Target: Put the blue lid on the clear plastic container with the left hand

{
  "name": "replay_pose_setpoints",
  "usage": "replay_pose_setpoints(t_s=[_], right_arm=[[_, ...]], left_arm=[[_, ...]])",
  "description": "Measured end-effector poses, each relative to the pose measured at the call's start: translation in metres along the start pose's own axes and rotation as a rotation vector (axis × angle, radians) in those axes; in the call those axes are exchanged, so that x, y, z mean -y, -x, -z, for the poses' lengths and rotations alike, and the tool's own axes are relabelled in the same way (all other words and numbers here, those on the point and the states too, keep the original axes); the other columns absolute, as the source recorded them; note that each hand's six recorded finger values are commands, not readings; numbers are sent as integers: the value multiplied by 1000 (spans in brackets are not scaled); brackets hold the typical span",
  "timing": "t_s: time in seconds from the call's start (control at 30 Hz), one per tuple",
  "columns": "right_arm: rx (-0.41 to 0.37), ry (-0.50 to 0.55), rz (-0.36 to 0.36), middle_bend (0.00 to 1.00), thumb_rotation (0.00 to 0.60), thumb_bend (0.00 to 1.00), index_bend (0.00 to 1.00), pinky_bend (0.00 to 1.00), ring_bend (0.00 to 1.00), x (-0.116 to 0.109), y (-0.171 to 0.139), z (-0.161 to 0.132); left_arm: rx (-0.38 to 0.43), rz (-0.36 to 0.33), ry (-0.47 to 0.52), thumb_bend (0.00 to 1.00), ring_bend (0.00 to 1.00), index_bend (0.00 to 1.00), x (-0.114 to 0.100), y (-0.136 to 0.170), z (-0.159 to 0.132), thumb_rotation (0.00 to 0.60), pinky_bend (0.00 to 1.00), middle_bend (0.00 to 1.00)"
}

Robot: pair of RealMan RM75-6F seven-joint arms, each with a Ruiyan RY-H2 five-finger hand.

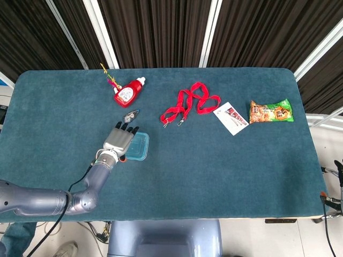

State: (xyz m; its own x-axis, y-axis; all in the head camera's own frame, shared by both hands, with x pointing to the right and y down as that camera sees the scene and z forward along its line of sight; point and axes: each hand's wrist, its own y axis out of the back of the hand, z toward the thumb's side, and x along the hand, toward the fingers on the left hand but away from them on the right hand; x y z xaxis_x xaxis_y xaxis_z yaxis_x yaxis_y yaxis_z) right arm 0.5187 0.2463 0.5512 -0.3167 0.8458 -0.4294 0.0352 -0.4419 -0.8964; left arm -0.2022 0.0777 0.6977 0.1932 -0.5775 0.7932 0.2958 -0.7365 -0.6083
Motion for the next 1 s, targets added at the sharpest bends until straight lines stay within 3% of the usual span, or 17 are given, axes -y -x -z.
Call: replay_pose_setpoints(t_s=[0.53,1.0], right_arm=[[3,0,-2,51,600,312,71,0,42,0,0,0],[5,1,-5,51,600,312,71,0,42,1,0,0]], left_arm=[[-8,-2,-7,172,0,0,1,0,0,600,0,191],[-7,-2,-27,133,0,0,1,1,0,600,0,120]])
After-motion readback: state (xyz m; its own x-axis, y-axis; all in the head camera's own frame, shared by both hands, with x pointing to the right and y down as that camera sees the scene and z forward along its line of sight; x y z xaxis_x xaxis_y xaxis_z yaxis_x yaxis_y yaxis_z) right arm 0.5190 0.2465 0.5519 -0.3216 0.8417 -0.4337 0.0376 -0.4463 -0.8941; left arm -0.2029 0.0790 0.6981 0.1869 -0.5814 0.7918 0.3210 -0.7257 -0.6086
